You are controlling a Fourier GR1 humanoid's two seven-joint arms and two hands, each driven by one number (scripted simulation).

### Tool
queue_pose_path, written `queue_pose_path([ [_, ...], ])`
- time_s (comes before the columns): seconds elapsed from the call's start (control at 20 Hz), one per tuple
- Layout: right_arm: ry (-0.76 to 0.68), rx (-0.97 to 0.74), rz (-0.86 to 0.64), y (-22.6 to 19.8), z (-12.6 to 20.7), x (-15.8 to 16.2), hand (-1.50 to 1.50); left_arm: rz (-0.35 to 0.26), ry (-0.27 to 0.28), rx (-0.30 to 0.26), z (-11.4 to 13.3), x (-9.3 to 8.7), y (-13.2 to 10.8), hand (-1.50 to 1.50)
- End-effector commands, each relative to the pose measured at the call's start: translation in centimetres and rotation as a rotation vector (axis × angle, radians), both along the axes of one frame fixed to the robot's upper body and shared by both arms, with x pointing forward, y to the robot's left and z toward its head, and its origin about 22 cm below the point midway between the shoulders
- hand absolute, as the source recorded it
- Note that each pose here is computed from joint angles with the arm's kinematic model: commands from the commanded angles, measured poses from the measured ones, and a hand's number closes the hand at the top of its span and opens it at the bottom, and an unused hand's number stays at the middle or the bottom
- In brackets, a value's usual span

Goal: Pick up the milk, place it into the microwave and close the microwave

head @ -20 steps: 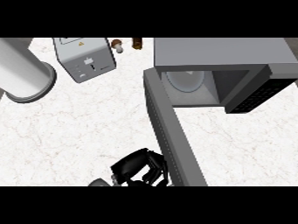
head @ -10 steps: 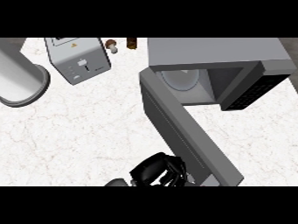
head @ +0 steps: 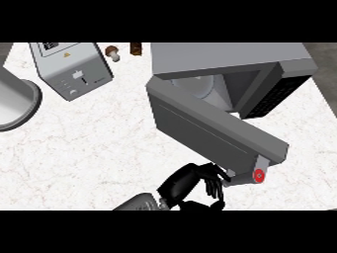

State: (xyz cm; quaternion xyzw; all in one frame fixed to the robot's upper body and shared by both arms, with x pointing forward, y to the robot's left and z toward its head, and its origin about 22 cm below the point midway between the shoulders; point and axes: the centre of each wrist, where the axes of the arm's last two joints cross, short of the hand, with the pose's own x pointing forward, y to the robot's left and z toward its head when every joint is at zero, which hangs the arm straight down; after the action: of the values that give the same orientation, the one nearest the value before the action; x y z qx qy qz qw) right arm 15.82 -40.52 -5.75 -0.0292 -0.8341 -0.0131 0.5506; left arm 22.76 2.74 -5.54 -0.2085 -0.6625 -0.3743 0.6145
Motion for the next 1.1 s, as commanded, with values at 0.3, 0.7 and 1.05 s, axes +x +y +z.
queue_pose_path([
  [0.3,-0.038,0.001,0.143,0.4,2.6,2.2,-1.50,0.073,-0.140,-0.123,5.2,3.2,-3.2,1.50],
  [0.7,-0.092,-0.013,0.201,0.6,5.2,4.7,-1.50,0.136,-0.201,-0.126,8.3,6.3,-4.3,1.50],
  [1.05,-0.132,-0.020,0.280,0.6,7.3,6.2,-1.50,0.194,-0.222,-0.122,10.5,8.9,-4.7,1.50],
])
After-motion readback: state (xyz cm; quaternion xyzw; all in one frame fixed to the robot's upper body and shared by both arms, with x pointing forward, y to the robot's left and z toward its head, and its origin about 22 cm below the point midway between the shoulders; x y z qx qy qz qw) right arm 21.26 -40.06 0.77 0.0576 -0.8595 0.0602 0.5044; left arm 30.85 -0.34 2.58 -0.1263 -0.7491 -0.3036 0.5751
